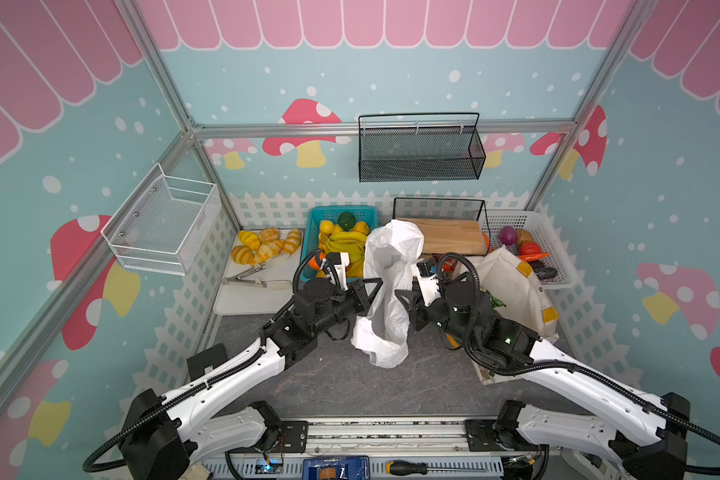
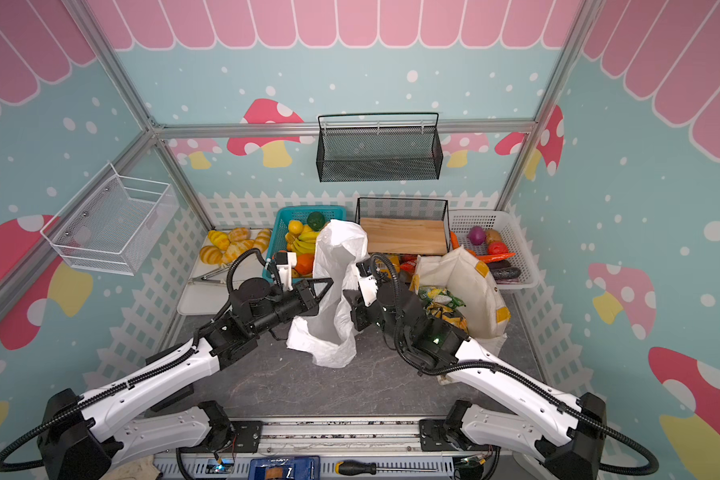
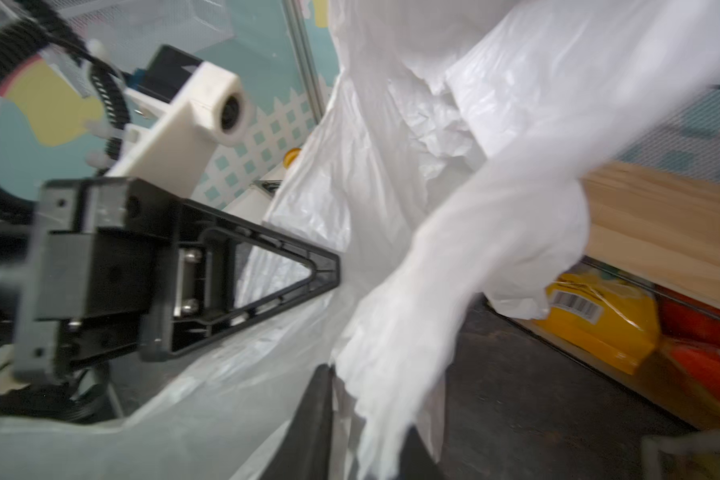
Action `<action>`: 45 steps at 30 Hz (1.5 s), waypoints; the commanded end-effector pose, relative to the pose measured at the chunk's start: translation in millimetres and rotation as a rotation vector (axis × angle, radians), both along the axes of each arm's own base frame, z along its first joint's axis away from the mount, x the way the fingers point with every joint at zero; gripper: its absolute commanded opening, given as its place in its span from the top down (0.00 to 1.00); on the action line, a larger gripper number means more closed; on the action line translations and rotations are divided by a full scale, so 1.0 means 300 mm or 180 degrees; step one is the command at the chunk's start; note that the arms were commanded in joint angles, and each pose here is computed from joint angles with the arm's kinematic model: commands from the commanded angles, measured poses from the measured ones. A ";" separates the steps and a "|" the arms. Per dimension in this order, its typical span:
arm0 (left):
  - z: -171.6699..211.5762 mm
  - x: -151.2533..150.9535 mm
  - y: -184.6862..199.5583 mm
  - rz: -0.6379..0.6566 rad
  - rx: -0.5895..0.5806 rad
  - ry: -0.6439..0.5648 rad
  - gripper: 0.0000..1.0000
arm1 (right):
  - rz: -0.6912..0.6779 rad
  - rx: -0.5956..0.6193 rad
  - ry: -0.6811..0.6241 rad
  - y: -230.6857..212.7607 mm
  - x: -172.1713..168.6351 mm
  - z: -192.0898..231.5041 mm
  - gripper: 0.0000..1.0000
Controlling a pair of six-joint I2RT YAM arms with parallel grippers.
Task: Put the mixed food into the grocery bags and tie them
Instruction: 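Pull the plastic bag's handles apart with both grippers to open it, then release the plastic bag with the left gripper and reach toward the teal fruit basket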
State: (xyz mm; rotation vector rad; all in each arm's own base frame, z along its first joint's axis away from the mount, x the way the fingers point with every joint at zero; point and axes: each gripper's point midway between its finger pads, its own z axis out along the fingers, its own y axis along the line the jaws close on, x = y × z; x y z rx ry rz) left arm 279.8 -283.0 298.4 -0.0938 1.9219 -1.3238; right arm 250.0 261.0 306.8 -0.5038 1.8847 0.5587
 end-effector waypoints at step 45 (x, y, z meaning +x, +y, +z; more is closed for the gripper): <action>-0.186 -0.036 0.049 -0.0655 0.0383 0.0708 1.00 | -0.0705 -0.1568 0.0555 -0.457 0.158 -0.076 1.00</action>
